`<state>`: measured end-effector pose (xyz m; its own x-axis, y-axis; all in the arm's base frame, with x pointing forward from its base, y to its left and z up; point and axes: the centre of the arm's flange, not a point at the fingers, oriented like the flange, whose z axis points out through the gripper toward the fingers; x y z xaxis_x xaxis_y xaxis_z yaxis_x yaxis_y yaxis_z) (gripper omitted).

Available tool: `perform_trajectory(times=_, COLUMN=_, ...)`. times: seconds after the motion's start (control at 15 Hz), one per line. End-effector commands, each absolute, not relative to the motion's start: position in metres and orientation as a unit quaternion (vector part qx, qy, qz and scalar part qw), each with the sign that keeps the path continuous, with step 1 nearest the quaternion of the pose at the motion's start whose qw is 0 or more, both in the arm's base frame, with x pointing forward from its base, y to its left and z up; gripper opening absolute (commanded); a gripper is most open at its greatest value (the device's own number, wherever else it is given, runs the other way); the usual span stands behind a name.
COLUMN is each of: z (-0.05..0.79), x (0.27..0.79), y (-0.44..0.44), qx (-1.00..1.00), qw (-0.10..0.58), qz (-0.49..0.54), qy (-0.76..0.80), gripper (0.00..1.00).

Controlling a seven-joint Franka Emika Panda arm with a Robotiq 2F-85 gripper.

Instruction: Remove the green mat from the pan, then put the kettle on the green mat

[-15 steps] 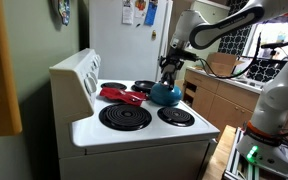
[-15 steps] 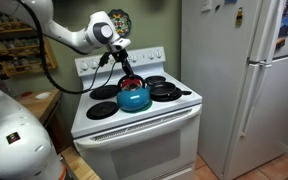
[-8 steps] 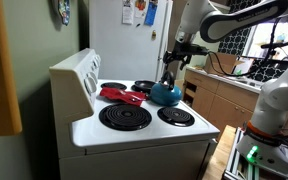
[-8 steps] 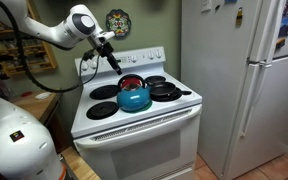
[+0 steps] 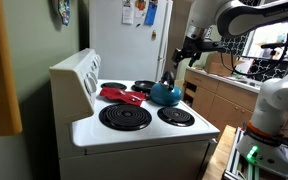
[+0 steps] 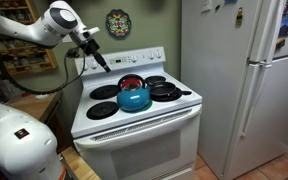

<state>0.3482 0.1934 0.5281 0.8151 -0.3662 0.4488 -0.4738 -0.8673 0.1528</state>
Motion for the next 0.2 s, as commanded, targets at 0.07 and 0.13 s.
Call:
perform_trajectory(times=0.07, z=0.5282, x=0.3442, y=0.1926, qx=0.944, qw=0.13, qz=0.209, qy=-0.222, gripper=1.0)
perform_trajectory(times=0.13, z=0.5281, x=0.3438, y=0.1922, qx=0.944, qw=0.13, qz=0.209, qy=-0.222, gripper=1.0)
